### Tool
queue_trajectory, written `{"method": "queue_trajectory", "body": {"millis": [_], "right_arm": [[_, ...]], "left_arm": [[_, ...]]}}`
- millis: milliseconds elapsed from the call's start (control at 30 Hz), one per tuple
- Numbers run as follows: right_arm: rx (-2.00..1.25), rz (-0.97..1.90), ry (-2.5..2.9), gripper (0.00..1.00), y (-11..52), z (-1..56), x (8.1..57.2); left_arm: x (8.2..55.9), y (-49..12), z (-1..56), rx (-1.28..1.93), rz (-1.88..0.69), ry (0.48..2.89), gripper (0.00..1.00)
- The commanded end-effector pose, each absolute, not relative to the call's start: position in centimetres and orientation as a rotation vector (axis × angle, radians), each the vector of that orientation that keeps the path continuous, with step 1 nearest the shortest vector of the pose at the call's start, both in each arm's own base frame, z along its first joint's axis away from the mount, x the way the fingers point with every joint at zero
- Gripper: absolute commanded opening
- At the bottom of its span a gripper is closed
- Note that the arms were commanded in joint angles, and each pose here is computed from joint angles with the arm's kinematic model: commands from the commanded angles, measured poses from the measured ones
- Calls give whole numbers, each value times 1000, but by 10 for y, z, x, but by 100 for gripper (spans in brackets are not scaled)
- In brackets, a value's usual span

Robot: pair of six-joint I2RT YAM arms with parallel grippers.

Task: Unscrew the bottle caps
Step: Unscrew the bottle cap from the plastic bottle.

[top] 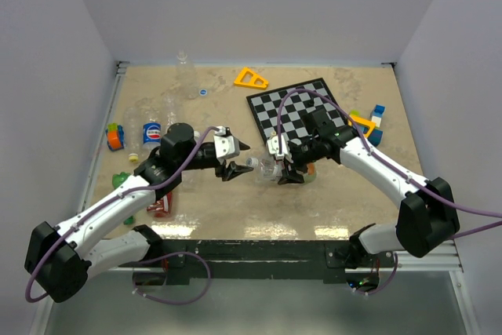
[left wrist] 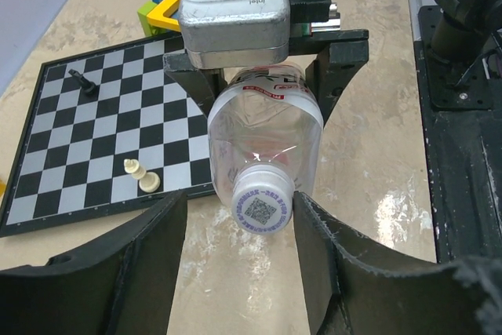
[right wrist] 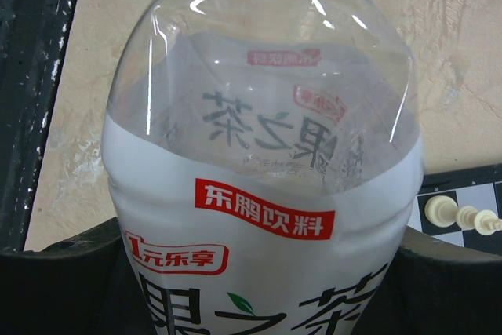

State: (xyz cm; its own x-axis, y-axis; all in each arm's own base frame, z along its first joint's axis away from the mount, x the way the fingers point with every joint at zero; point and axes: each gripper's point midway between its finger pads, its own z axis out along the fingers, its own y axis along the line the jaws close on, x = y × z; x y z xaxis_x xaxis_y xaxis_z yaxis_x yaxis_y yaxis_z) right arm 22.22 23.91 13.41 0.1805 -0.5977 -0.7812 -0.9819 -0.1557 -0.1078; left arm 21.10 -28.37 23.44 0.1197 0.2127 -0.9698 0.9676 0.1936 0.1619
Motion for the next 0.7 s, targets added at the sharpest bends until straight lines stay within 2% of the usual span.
{"method": "queue_trajectory", "body": {"millis": [0,133,300,400,433,467,500,667], "right_arm": [[-1838,789,1447,9,242,141,222],[-1838,789,1447,9,242,141,222],[-1838,791,1450,9,242,141,222],[-1838,788,1449,9,242,141,222],[-1838,788,1449,9,242,141,222],[-1837,787,1448,9,242,141,222],[-1838,788,1449,9,242,141,222],[-1837,779,1451,9,241,141,223]], "left_arm": [[214,-288,262,1260,-831,1236,56],[210,-290,260,1280,-857,1228,40],[207,-294,254,1309,-897,1245,39],[207,-297,251,1309,-932,1269,33],[206,-298,252,1306,-944,1272,28],[206,-300,251,1294,-963,1291,18],[208,-300,251,1270,-979,1320,0],[226,-302,253,849,-1139,1751,0]]}}
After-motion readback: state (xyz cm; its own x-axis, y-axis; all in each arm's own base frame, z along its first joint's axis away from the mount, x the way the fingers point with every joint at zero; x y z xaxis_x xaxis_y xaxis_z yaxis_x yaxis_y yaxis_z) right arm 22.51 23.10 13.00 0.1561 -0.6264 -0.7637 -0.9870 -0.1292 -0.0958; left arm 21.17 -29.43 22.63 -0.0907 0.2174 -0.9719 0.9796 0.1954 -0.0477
